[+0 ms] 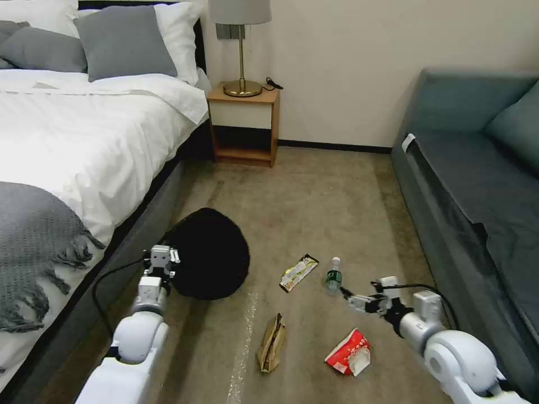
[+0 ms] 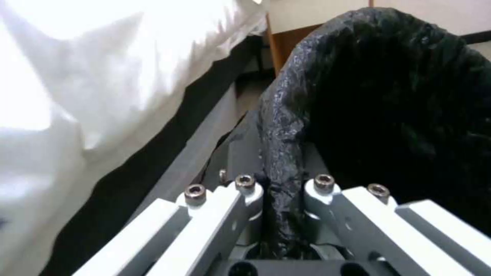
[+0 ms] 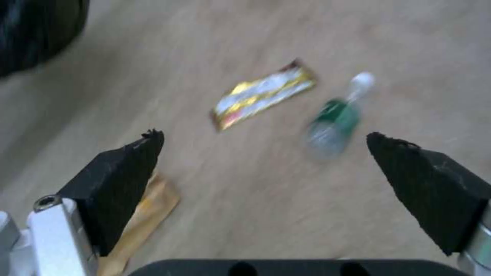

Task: Pick up the trash bin, then pick up the garbage on the floor and place it into the trash bin.

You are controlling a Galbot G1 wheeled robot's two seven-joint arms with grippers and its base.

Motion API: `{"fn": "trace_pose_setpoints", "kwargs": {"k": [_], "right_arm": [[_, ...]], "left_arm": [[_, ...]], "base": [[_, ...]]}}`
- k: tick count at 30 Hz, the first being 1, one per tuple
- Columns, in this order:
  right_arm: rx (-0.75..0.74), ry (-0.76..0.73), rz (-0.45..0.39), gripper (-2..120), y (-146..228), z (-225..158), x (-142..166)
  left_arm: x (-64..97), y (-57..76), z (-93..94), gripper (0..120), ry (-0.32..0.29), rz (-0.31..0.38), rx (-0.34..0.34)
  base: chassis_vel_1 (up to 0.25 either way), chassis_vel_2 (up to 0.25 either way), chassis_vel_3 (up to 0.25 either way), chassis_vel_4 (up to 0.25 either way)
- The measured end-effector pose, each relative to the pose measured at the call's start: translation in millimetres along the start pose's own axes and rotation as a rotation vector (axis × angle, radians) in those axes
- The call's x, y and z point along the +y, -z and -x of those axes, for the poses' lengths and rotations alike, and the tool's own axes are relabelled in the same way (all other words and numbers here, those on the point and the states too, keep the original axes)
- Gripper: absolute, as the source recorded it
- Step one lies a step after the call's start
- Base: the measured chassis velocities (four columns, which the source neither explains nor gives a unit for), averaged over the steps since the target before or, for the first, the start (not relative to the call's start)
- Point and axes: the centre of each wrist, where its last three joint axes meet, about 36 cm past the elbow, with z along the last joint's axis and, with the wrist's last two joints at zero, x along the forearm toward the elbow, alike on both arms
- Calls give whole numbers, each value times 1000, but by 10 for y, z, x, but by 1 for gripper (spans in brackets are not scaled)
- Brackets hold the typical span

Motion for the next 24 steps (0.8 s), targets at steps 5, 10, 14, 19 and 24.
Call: {"fn": "trace_pose_setpoints", "kwargs": {"k": [5, 10, 14, 19, 24], "right_arm": [[102, 65, -27, 100, -92, 289, 125], [160, 96, -49, 100, -198, 402, 178], [210, 133, -100, 100, -302, 511, 262], [231, 172, -151, 100, -326, 582, 428], [232, 180, -159, 100, -326, 589, 461]], "left_arm": [[90, -48, 10, 4, 2, 2, 7], [78, -29, 53, 4, -26, -17, -2], [104, -1, 107, 4, -78, -89, -11], [161, 25, 149, 4, -66, -102, -15], [158, 55, 147, 4, -62, -102, -18]], "base": [[0, 0, 0, 0], [0, 0, 0, 0], [0, 0, 0, 0], [0, 0, 0, 0], [0, 0, 0, 0]]}}
